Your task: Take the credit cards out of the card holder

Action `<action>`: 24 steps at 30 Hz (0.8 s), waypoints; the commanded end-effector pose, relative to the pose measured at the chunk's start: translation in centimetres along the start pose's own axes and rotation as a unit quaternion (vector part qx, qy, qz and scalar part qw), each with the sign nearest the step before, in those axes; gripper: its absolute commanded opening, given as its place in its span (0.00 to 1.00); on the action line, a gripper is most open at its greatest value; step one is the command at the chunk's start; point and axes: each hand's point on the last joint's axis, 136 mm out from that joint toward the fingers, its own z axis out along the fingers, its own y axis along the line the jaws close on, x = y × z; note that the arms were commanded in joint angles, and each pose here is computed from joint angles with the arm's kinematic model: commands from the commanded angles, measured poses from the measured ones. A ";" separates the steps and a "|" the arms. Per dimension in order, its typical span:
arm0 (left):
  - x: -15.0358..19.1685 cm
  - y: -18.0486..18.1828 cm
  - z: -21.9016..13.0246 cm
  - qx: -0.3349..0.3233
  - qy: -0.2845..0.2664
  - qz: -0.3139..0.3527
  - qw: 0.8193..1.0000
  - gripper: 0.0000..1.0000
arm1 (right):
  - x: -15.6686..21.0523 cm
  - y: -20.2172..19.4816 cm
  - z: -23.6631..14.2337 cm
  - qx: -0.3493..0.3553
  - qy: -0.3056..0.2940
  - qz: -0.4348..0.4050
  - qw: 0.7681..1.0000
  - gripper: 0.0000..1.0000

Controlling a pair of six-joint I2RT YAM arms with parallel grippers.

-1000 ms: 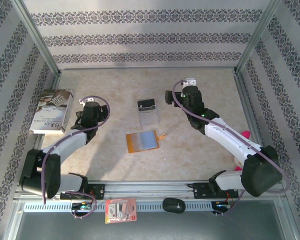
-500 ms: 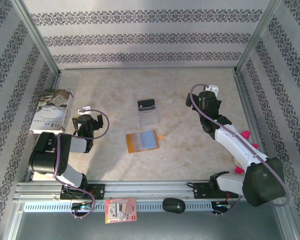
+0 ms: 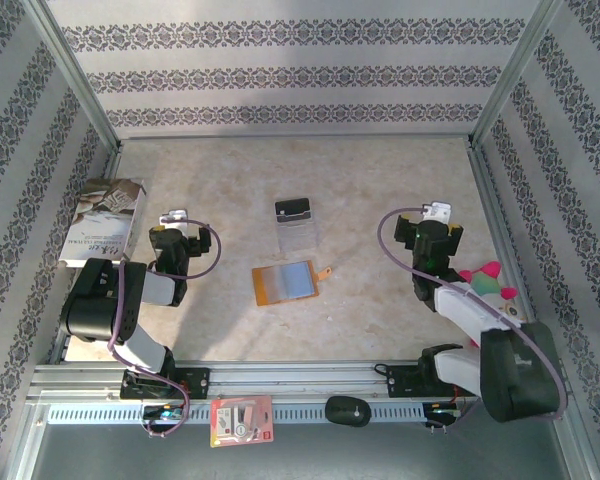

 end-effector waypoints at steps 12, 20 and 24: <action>-1.7 -0.1 0.2 0.007 -0.026 0.004 1.000 0.99 | 1.0 1.5 4.1 -0.065 -0.043 0.009 0.997 0.98; -1.7 -0.1 0.2 0.007 -0.026 0.004 1.000 0.99 | 0.9 1.4 4.0 -0.064 -0.048 0.012 0.997 0.98; -1.7 -0.1 0.3 0.007 -0.026 0.004 1.000 0.99 | 0.9 1.4 4.0 -0.063 -0.048 0.012 0.997 0.98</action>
